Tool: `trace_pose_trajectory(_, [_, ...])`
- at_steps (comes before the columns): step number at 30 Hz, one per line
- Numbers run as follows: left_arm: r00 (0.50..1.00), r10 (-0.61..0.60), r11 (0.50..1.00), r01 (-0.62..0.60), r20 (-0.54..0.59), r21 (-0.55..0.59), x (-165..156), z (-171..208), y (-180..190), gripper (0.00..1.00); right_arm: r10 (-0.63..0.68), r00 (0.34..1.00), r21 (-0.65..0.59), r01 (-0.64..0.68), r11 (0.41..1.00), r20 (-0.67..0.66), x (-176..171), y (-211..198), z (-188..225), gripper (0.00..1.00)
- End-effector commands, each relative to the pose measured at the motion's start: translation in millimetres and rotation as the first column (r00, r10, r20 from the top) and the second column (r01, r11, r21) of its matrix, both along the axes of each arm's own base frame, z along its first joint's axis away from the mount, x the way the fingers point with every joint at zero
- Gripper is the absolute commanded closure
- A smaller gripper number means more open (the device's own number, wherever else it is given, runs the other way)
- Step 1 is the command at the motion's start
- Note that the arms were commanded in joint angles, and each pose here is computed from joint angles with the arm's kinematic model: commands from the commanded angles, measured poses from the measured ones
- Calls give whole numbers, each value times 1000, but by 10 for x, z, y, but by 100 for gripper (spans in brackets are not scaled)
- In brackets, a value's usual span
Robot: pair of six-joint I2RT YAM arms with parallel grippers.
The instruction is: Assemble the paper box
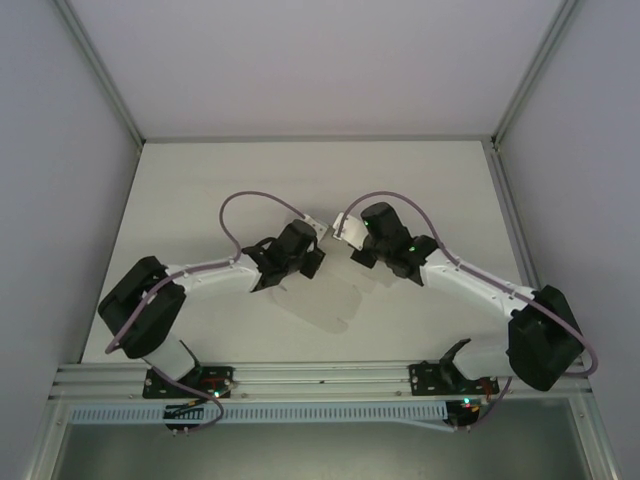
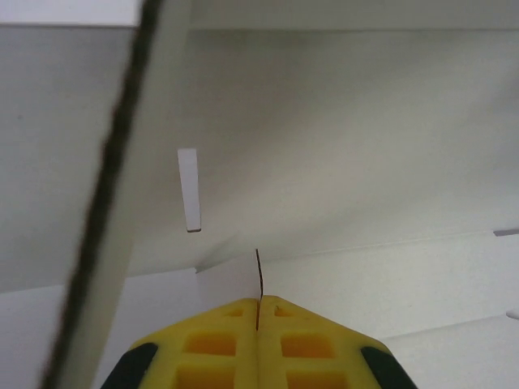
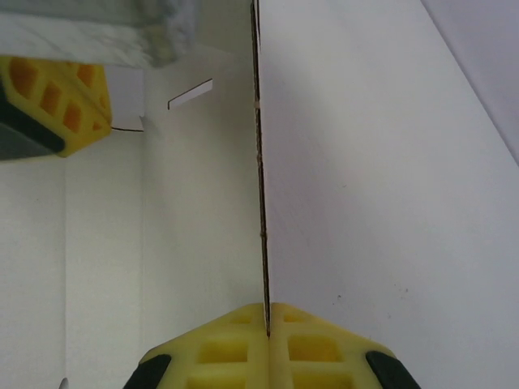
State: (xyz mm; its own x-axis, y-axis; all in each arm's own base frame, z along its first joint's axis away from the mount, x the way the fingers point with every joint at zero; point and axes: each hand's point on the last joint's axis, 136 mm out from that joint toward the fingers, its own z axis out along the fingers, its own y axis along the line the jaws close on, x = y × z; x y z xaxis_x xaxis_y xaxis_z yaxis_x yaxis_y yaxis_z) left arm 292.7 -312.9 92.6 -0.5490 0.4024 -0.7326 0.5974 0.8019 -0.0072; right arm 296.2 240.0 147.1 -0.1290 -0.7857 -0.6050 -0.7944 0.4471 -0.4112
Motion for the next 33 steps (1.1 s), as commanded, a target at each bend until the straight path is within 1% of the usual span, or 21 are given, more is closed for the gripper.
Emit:
trace_pose_trajectory(1, [993, -47, 960, 75, 109, -269, 98, 647, -592, 100, 134, 991, 70, -134, 989, 3, -146, 370, 112, 100])
trace_pose_trajectory(3, [993, -52, 959, 78, 104, -271, 87, 619, -594, 100, 133, 991, 38, -133, 990, 6, -148, 360, 65, 100])
trace_pose_trajectory(7, [995, -43, 962, 67, 93, -264, 29, 540, -485, 100, 98, 995, -19, -98, 995, 29, -93, 269, 1, 100])
trace_pose_trajectory(9, [996, -29, 966, 49, 82, -255, 13, 481, -394, 95, 84, 995, -48, -81, 996, 47, -62, 214, -26, 100])
trace_pose_trajectory(10, [998, -13, 968, 29, 68, -248, 23, 425, -323, 91, 76, 995, -65, -72, 995, 59, -43, 182, -39, 100])
trace_pose_trajectory(11, [999, 4, 970, 9, 54, -241, 36, 372, -263, 89, 72, 995, -84, -66, 994, 68, -30, 153, -59, 100])
trace_pose_trajectory(15, [997, 80, 970, -78, -1, -232, 113, 255, 7, 90, 38, 994, -163, -20, 986, 106, 73, 29, -91, 100])
trace_pose_trajectory(16, [996, 94, 968, -92, -3, -233, 117, 259, 69, 85, 31, 994, -175, -11, 984, 109, 96, 1, -96, 100])
trace_pose_trajectory(17, [994, 106, 967, -103, -1, -233, 118, 270, 133, 76, 27, 993, -180, -6, 984, 113, 114, -18, -92, 100])
trace_pose_trajectory(18, [994, 108, 965, -104, 3, -242, 102, 307, 167, 64, 23, 993, -180, -1, 984, 119, 129, -36, -71, 100])
trace_pose_trajectory(19, [993, 115, 963, -109, 13, -245, 93, 354, 221, 56, 18, 992, -180, 4, 984, 124, 150, -58, -54, 100])
trace_pose_trajectory(21, [989, 146, 960, -135, 27, -244, 91, 434, 339, 46, 12, 990, -178, 13, 984, 140, 183, -88, -14, 100])
trace_pose_trajectory(23, [982, 183, 957, -169, 38, -235, 100, 520, 476, 39, 17, 987, -186, 14, 982, 162, 206, -110, 27, 100])
trace_pose_trajectory(25, [972, 230, 950, -213, 52, -229, 122, 605, 625, 27, 31, 982, -207, 8, 978, 185, 219, -121, 50, 100])
trace_pose_trajectory(26, [968, 245, 947, -225, 61, -230, 122, 648, 684, 19, 37, 978, -217, 8, 976, 204, 233, -123, 69, 100])
trace_pose_trajectory(27, [960, 271, 940, -247, 73, -234, 135, 702, 758, 8, 44, 971, -227, 10, 974, 233, 256, -125, 99, 100])
trace_pose_trajectory(28, [952, 294, 933, -266, 84, -243, 151, 760, 834, 0, 66, 962, -243, 1, 970, 265, 267, -120, 115, 100])
trace_pose_trajectory(29, [946, 313, 925, -282, 89, -255, 161, 811, 902, 0, 90, 951, -248, -14, 969, 296, 271, -93, 139, 100])
trace_pose_trajectory(30, [934, 347, 910, -312, 87, -273, 194, 866, 997, 0, 93, 937, -266, 0, 964, 337, 308, -112, 163, 100])
trace_pose_trajectory(33, [884, 466, 851, -435, 44, -294, 333, 892, 1342, 0, 126, 902, -271, -11, 962, 412, 345, -56, 226, 100])
